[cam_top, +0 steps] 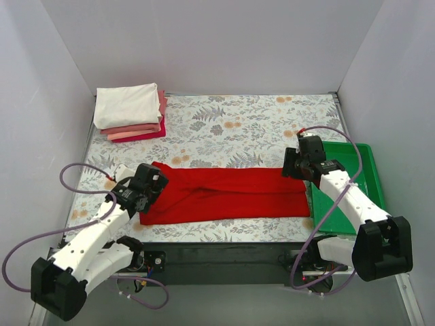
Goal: Fold and stack the t-shirts
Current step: Fold the tshirt
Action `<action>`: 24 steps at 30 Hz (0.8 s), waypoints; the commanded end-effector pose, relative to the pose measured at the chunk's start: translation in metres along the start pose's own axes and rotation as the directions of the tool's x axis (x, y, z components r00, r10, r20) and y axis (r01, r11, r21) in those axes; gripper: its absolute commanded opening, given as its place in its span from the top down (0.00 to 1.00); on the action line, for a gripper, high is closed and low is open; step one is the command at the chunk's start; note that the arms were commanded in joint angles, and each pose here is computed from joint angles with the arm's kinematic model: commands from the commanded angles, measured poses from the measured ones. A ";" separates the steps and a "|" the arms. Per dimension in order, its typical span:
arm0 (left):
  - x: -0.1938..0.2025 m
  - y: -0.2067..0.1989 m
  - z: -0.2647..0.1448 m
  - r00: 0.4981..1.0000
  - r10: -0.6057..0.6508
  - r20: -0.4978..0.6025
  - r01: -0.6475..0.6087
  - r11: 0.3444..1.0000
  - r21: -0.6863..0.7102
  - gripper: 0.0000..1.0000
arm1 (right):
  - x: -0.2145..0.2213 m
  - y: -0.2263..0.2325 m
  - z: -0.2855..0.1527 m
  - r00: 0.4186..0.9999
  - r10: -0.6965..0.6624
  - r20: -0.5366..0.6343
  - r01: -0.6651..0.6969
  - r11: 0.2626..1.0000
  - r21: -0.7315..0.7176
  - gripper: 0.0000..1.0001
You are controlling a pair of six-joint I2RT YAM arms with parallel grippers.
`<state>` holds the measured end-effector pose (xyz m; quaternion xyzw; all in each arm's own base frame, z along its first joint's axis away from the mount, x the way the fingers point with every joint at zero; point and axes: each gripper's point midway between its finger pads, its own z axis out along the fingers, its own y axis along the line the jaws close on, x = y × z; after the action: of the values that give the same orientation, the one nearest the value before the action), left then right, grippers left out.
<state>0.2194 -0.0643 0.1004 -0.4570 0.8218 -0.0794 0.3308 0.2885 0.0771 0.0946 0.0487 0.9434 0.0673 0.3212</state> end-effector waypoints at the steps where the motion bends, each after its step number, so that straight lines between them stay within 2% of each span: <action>1: 0.005 -0.040 -0.001 0.998 0.048 -0.043 -0.043 0.993 0.110 0.12 | -0.002 0.036 -0.006 0.999 -0.045 0.023 0.049 0.976 -0.214 0.38; 3: 0.006 -0.058 0.003 0.997 0.060 -0.046 -0.052 0.985 0.162 0.10 | -0.001 0.045 -0.003 0.998 -0.047 0.029 0.053 0.964 -0.262 0.31; 4: 0.011 -0.067 0.007 0.995 0.083 -0.061 -0.071 0.980 0.187 0.10 | 0.007 0.048 0.000 0.999 -0.049 0.008 0.049 0.956 -0.289 0.12; 5: 0.012 -0.071 0.009 0.994 0.088 -0.064 -0.074 0.978 0.196 0.09 | 0.010 0.051 0.001 0.999 -0.050 0.002 0.048 0.953 -0.301 0.02; 11: 0.031 -0.073 0.041 0.983 0.144 -0.110 -0.129 0.982 0.136 0.08 | 0.031 0.062 0.020 0.996 -0.065 -0.062 0.038 0.927 -0.373 0.02; 16: 0.036 -0.073 0.051 0.977 0.168 -0.135 -0.154 0.982 0.105 0.09 | 0.046 0.054 0.036 0.990 -0.067 -0.121 0.023 0.943 -0.331 0.02; 18: 0.038 -0.073 0.052 0.974 0.179 -0.137 -0.165 0.981 0.105 0.12 | 0.049 0.052 0.039 0.989 -0.061 -0.132 0.015 0.947 -0.320 0.02; 20: 0.038 -0.075 0.053 0.972 0.193 -0.137 -0.178 0.977 0.117 0.20 | 0.054 0.050 0.041 0.988 -0.060 -0.146 0.012 0.951 -0.310 0.02; 24: 0.045 -0.077 0.061 0.955 0.257 -0.151 -0.238 0.962 0.134 0.24 | 0.061 0.047 0.043 0.985 -0.055 -0.162 0.003 0.953 -0.302 0.02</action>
<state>0.2787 -0.1248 0.0548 -0.3499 0.8885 -0.1045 0.2779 0.2696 0.1347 0.0367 -0.0185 0.9471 0.2079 0.2439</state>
